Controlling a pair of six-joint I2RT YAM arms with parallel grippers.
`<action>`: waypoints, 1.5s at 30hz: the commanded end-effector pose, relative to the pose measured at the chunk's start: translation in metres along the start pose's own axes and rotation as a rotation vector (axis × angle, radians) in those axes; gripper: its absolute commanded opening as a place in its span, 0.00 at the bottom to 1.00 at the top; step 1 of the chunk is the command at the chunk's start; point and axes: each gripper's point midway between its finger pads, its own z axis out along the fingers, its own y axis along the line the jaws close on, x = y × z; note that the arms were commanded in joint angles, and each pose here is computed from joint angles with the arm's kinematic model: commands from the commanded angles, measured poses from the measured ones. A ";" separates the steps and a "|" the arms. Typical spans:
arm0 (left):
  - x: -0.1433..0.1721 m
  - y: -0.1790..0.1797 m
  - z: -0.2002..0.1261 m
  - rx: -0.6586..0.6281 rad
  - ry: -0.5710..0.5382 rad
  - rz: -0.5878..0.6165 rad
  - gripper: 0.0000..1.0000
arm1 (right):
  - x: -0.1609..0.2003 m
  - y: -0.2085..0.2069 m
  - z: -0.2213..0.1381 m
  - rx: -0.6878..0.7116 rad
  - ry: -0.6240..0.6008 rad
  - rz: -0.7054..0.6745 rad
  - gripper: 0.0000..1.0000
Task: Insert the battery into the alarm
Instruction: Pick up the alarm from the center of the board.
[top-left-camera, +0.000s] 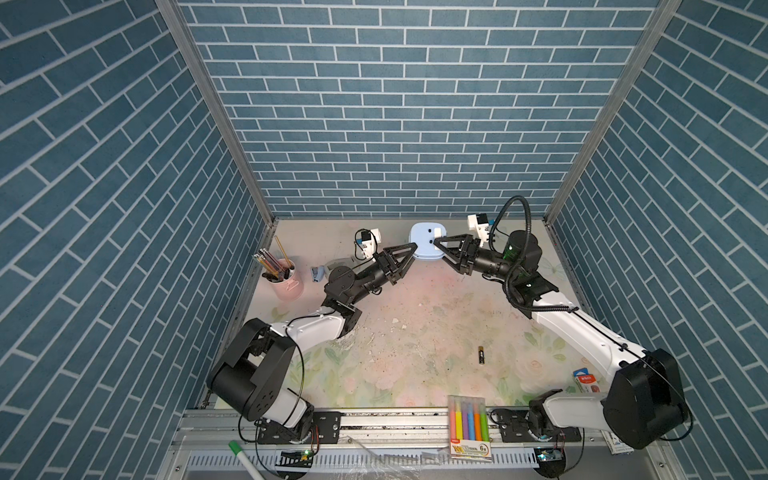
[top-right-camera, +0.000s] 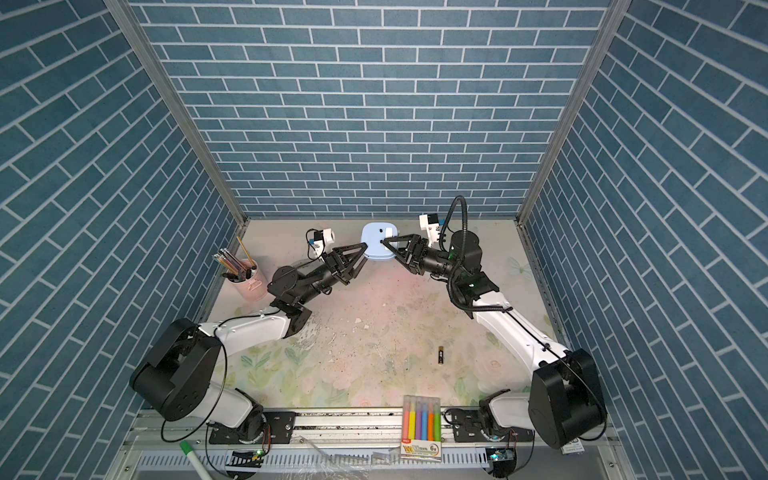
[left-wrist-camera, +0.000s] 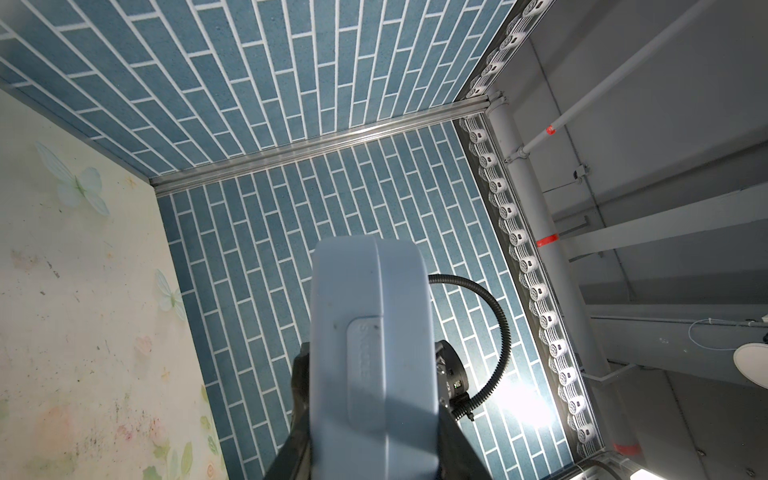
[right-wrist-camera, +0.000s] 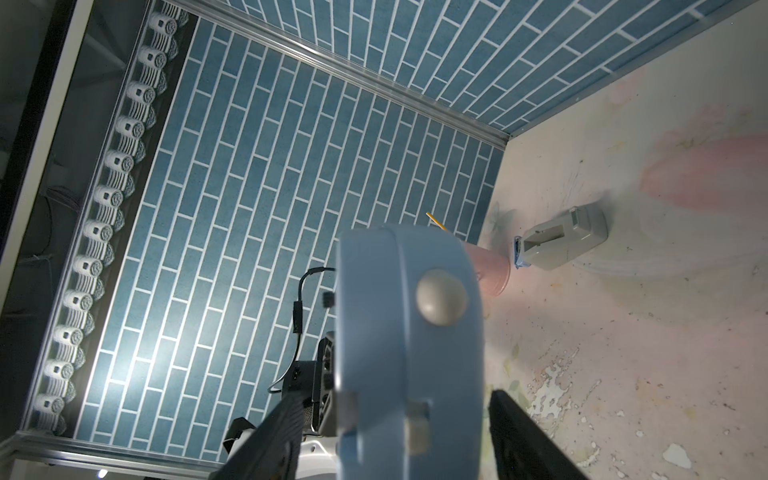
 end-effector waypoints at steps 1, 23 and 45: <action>0.001 -0.035 0.005 0.095 0.018 0.050 0.00 | -0.006 0.020 0.003 -0.055 -0.004 -0.035 0.54; -0.019 -0.004 -0.028 -0.126 0.068 0.167 1.00 | 0.014 0.018 0.002 -0.049 0.084 -0.052 0.00; 0.011 -0.023 -0.028 -0.063 0.270 0.153 0.71 | 0.048 0.032 0.030 -0.100 0.214 -0.101 0.00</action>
